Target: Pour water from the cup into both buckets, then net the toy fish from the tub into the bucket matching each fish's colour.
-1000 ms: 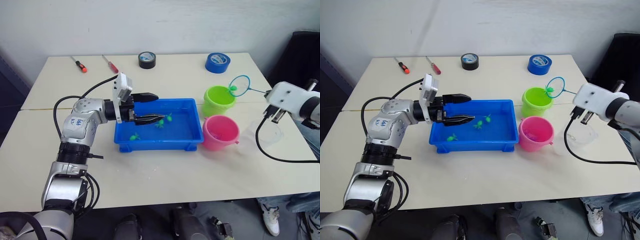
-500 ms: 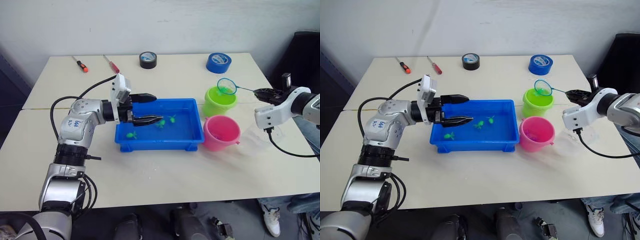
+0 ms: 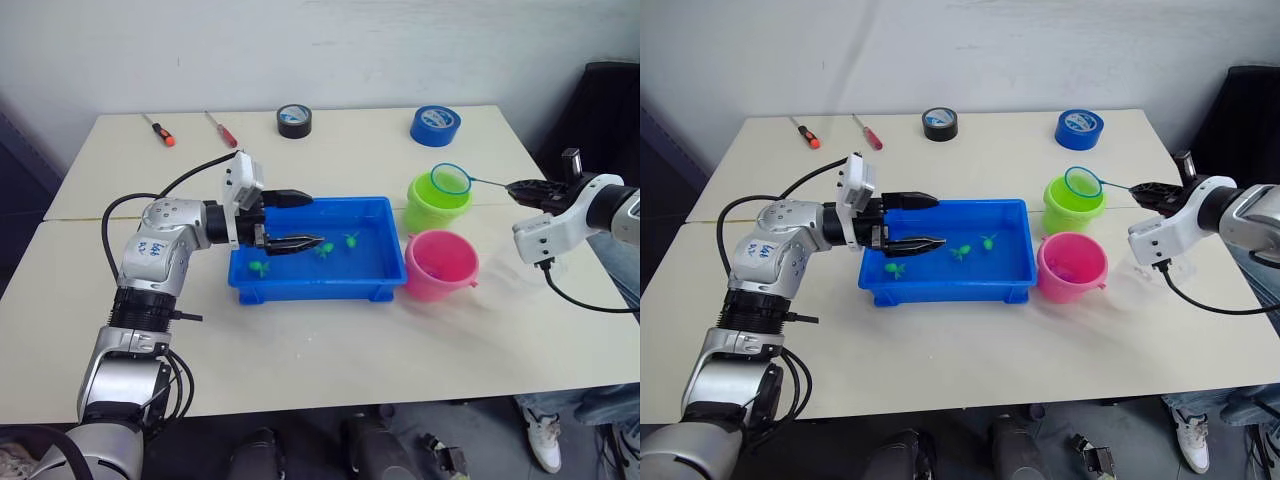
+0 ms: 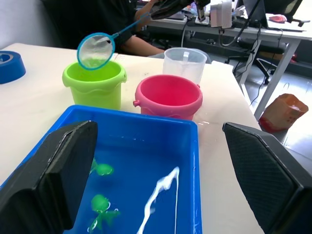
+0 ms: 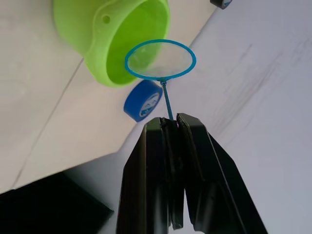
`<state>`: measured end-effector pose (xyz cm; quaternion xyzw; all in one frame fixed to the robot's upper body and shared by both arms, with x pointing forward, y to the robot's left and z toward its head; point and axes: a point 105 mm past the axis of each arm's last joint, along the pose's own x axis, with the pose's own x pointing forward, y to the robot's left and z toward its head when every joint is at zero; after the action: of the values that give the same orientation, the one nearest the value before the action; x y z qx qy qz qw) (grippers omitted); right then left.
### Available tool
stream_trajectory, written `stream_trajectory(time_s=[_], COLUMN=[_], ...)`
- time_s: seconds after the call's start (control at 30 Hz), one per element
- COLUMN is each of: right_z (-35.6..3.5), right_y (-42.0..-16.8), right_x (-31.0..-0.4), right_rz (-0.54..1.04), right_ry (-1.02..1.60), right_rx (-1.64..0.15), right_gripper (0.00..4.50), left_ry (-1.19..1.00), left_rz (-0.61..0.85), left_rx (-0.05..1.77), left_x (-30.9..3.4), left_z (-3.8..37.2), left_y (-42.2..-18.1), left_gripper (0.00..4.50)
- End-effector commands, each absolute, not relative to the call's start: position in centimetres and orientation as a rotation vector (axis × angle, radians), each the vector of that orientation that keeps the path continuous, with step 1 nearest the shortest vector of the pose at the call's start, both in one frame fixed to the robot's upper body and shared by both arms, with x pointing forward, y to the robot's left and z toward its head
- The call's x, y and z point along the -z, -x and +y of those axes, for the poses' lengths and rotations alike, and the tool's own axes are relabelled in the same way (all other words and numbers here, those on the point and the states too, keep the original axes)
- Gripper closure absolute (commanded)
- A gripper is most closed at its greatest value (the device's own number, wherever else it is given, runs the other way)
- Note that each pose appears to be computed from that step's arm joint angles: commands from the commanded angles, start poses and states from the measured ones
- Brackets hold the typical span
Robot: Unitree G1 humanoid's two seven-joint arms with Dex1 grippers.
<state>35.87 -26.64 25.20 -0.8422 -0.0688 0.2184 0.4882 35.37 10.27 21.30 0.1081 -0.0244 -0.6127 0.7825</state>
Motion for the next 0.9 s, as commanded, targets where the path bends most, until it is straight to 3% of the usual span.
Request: stream_trajectory(time_s=[0.03, 0.13, 0.27, 0.4, 0.6, 0.9], right_z=[-27.4, -25.8, -22.5, -19.4, -18.1, -18.6], right_y=[-35.9, -35.1, -32.3, -28.7, -26.9, -29.3], right_x=[-29.8, -31.0, -29.9, -26.7, -24.0, -21.3], right_rz=[-0.2, -0.186, -0.08, 0.185, 0.45, 0.626], right_ry=[1.763, 1.287, 0.874, 0.448, 0.102, -0.182], right_rx=[-0.34, -0.377, -0.575, -0.799, -0.877, -0.822], right_gripper=[4.5, 4.5, 4.5, 4.5, 4.5, 4.5], left_ry=[-0.312, -0.323, -0.319, -0.343, -0.376, -0.398], left_rz=[-0.061, -0.017, 0.025, 0.069, 0.063, 0.036], left_rx=[1.314, 1.302, 1.32, 1.361, 1.369, 1.35], left_x=[-21.6, -20.9, -20.2, -19.2, -19.0, -19.1], left_z=[11.1, 12.3, 12.9, 13.1, 12.9, 12.7], left_y=[-35.3, -35.1, -34.5, -33.7, -33.6, -33.7], left_gripper=[0.02, 0.02, 0.02, 0.02, 0.02, 0.02])
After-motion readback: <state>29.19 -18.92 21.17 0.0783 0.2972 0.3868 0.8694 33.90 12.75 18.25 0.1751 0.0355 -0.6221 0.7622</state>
